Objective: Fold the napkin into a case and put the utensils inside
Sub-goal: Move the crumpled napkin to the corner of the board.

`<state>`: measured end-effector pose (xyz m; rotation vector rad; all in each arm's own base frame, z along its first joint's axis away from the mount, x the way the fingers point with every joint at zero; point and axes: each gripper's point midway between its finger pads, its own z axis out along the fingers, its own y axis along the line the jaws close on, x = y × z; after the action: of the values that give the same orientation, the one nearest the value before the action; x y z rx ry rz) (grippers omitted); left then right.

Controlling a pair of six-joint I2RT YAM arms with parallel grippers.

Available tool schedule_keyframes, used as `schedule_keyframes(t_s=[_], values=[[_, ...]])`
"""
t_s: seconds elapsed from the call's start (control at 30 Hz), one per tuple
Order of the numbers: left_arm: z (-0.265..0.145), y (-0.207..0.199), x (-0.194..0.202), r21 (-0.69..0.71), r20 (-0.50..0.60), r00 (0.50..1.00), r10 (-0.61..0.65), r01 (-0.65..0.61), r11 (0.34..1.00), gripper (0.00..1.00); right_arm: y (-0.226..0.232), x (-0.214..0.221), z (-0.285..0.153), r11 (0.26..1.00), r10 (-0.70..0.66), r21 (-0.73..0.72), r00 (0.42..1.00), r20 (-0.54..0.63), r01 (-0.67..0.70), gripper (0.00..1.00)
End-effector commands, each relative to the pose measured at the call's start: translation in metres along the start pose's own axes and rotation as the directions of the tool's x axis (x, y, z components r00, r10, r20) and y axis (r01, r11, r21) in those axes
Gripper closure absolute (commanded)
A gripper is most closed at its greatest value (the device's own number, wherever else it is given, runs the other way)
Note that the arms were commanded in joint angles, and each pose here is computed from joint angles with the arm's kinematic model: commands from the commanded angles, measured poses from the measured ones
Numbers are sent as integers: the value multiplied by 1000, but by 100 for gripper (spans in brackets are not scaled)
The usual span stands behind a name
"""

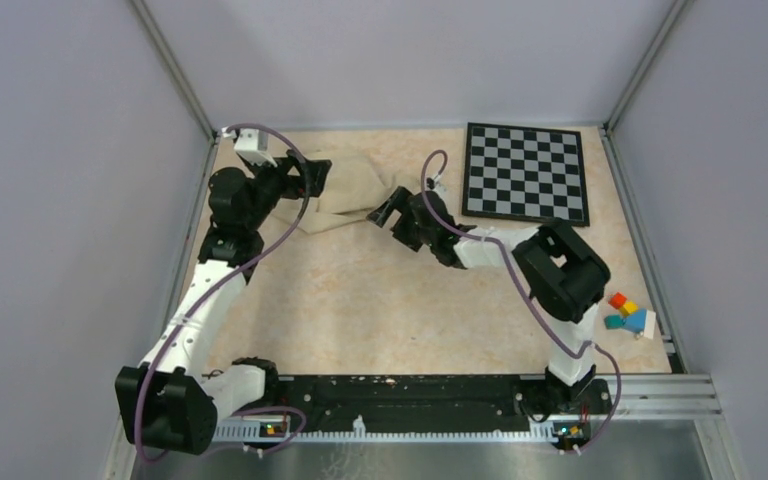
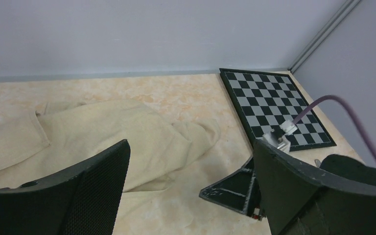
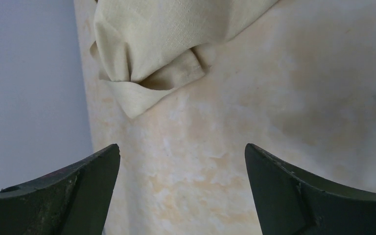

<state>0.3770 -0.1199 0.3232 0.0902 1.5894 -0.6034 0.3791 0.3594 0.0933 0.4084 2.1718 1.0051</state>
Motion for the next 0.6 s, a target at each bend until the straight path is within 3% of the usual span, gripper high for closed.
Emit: schedule_keyframes(t_s=[0.0, 0.27, 0.4, 0.47, 0.57], values=[[-7, -11, -37, 33, 99, 995, 7, -11, 999, 1, 56, -3, 26, 950, 303, -91, 951, 59, -298, 4], [-7, -14, -36, 53, 95, 995, -14, 9, 999, 2, 38, 27, 77, 877, 462, 62, 872, 162, -476, 18], [-10, -15, -41, 50, 109, 994, -8, 3, 999, 2, 23, 34, 103, 859, 471, 118, 860, 195, -498, 28], [-11, -14, -42, 50, 114, 993, -11, 5, 999, 1, 22, 35, 112, 859, 464, 133, 862, 205, -494, 38], [-12, -11, -43, 47, 117, 993, -18, 13, 999, 2, 19, 38, 117, 856, 454, 170, 867, 205, -488, 61]])
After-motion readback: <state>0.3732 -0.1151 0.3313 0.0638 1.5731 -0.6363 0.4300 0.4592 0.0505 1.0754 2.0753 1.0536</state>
